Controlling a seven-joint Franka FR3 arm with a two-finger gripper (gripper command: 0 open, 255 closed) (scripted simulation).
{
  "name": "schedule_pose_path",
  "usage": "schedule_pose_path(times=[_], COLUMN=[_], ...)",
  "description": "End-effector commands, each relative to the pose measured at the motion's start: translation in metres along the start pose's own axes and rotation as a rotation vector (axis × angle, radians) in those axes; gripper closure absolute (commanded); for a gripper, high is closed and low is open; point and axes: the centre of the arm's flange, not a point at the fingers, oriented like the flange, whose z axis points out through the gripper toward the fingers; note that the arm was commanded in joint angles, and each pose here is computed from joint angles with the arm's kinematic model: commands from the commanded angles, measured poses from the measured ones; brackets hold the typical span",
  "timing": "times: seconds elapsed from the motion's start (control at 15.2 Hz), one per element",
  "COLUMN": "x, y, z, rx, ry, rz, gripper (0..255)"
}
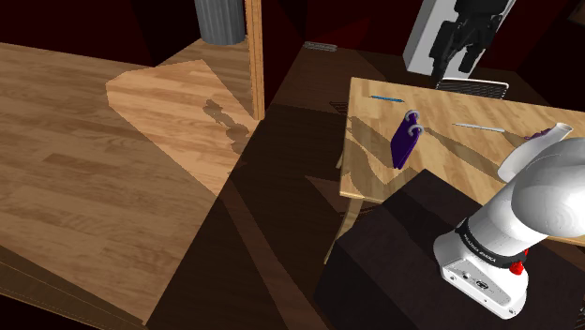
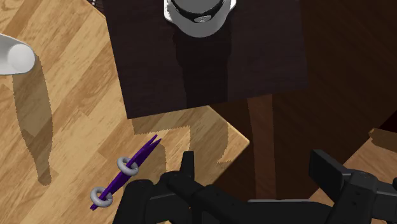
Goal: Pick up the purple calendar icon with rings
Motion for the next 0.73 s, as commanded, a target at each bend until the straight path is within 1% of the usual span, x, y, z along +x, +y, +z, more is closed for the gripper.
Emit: schedule_pose_path(times=[0.0, 0.66], x=[0.000, 0.056], y=[0.000, 0.077], z=[0.000, 0.092], rx=[0.000, 0.022], ry=[0.000, 0.027], rz=[0.000, 0.089], gripper=[0, 0])
